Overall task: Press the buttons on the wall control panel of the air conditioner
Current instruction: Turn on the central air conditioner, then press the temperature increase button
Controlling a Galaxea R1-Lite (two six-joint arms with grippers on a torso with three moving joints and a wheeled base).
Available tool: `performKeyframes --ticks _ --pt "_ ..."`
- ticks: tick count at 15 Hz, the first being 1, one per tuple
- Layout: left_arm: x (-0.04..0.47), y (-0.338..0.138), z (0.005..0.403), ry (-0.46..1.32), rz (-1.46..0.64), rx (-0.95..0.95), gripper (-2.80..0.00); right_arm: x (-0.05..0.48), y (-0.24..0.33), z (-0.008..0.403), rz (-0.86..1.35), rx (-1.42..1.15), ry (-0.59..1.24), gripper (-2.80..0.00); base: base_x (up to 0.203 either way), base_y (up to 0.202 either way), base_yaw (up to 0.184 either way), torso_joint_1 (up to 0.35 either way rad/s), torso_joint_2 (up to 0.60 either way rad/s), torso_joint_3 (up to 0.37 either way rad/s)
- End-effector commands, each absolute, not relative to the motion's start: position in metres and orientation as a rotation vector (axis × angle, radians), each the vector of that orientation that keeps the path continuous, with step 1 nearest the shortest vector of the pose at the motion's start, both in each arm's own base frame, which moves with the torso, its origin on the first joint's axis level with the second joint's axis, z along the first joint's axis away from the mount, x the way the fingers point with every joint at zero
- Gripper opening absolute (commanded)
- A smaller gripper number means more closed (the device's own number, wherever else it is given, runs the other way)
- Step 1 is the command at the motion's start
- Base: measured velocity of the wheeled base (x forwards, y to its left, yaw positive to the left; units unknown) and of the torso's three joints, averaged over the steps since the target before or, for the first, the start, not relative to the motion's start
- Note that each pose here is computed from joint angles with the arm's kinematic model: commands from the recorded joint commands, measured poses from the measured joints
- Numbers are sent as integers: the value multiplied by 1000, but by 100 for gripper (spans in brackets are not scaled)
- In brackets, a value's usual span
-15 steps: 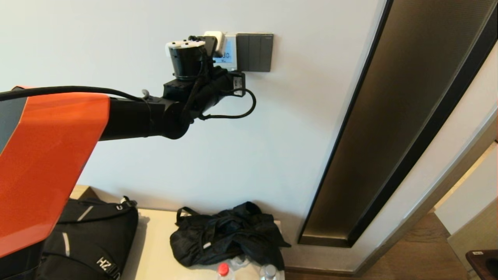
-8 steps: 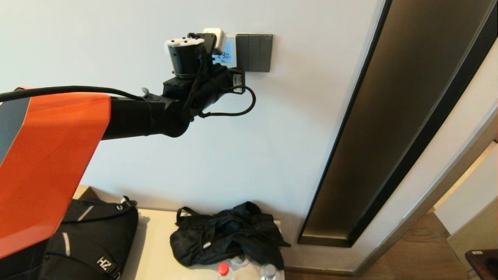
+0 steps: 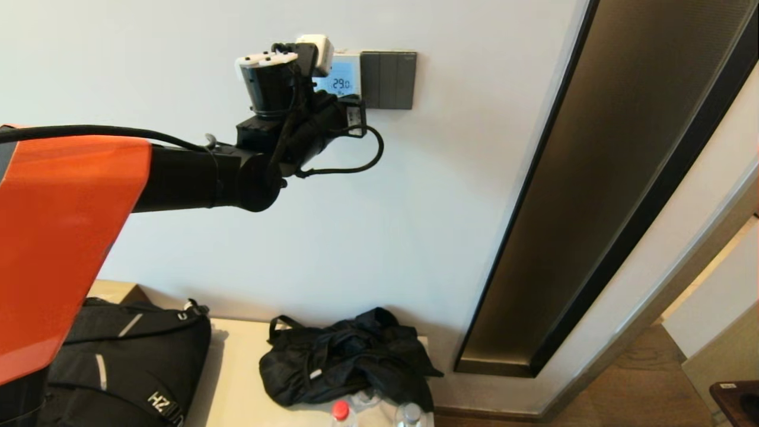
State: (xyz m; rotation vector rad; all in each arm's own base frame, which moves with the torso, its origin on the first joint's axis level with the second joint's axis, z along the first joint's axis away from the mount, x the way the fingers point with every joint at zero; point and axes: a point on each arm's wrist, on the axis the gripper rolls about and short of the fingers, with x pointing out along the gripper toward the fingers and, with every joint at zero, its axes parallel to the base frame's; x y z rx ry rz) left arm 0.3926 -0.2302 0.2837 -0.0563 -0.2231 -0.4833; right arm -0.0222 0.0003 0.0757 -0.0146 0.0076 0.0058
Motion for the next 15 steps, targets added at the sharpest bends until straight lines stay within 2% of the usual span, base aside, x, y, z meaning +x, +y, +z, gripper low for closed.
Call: performKeyframes --ticks 1,5,11,15 --pt "372 -229 298 -238 -508 -62 -280 -22 0 76 6 -15 9 -280 0 0 0 0 0 0" --pt "365 -221 291 -215 -501 -54 -280 -22 0 75 6 -15 10 -280 0 0 0 0 0 0" --pt "384 -202 263 -179 -452 -38 -280 -22 0 75 6 -15 11 -280 0 0 0 0 0 0" --pt "391 -204 264 -190 -450 -40 -280 -22 0 75 6 -15 10 -280 0 0 0 0 0 0"
